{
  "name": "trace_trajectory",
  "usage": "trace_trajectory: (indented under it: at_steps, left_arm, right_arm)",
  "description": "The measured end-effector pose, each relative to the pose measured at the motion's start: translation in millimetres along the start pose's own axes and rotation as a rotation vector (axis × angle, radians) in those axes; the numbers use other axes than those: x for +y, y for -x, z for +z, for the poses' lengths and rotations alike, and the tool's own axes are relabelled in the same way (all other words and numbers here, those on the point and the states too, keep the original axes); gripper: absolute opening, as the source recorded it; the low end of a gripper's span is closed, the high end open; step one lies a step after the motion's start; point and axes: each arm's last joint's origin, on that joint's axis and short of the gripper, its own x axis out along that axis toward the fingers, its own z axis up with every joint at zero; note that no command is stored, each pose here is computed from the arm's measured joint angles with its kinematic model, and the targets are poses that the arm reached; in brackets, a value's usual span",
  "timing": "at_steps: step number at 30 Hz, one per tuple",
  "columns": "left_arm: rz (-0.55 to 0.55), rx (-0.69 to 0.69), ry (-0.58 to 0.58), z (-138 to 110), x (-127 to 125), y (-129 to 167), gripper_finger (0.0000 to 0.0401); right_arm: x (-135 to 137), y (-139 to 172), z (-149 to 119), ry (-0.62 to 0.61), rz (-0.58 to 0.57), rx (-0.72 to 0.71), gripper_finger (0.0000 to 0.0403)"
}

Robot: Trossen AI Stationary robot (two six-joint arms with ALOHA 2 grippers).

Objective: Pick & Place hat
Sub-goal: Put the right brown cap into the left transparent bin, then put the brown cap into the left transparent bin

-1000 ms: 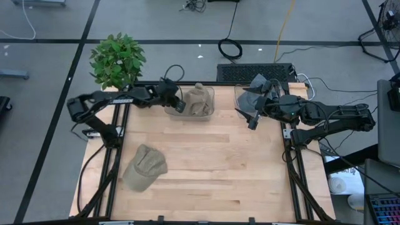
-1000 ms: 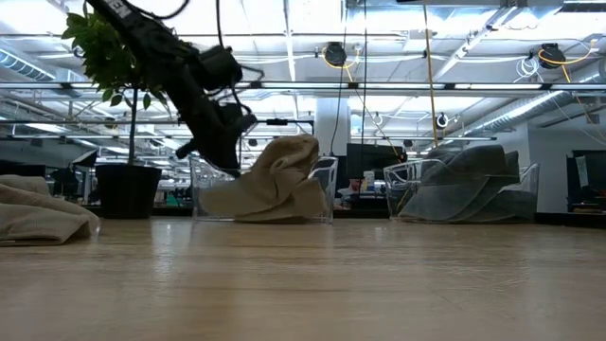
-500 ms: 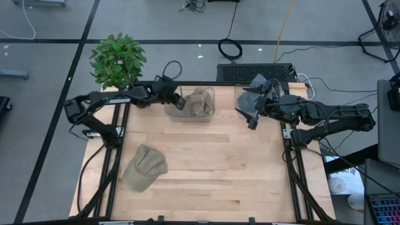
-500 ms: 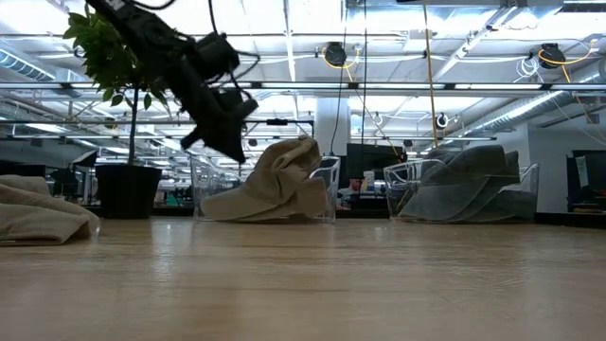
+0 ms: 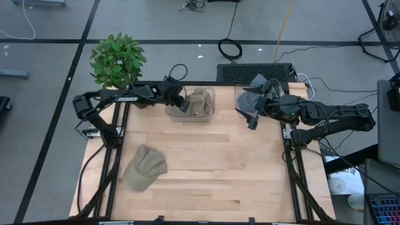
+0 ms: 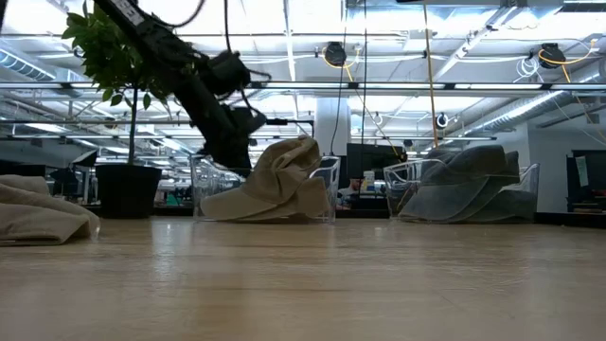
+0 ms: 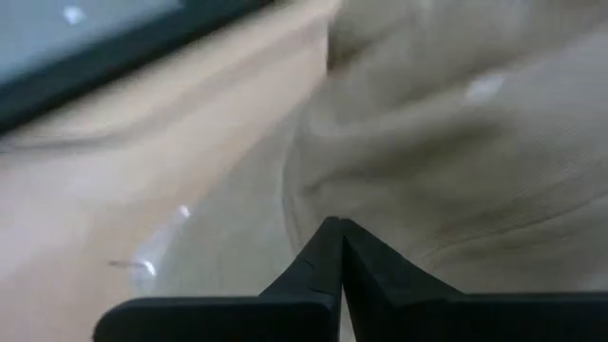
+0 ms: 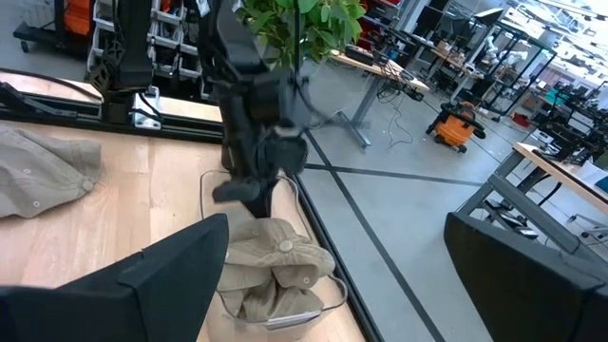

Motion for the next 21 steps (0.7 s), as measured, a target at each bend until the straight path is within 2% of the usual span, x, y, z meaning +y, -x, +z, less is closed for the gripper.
trace_trajectory:
  at_steps: [5, 9, 13, 17, 19, 21]
  left_arm:
    - [-0.032, 0.021, -0.012, -4, 0, -20, 0.0009]
    - [-0.044, 0.015, -0.013, -2, 0, -15, 0.0021]
    - [-0.081, -0.060, -0.030, 9, -3, 15, 0.0011]
    - [-0.181, -0.107, -0.048, 16, -11, 62, 0.0006]
    - [-0.268, -0.081, -0.088, 11, -16, 87, 0.0014]
    - [-0.432, -0.045, -0.190, 4, -26, 111, 0.0023]
  right_arm:
    - [0, 0, 0, -0.010, 0.001, 0.000, 0.0380]
    - [0, 0, 0, -0.010, 0.000, 0.001, 0.0380]
    - [0, 0, 0, -0.010, 0.000, 0.001, 0.0380]
    - [0, 0, 0, -0.010, 0.001, 0.002, 0.0380]
    - [0, 0, 0, -0.009, 0.001, 0.002, 0.0380]
    - [0, 0, 0, -0.009, 0.001, 0.003, 0.0380]
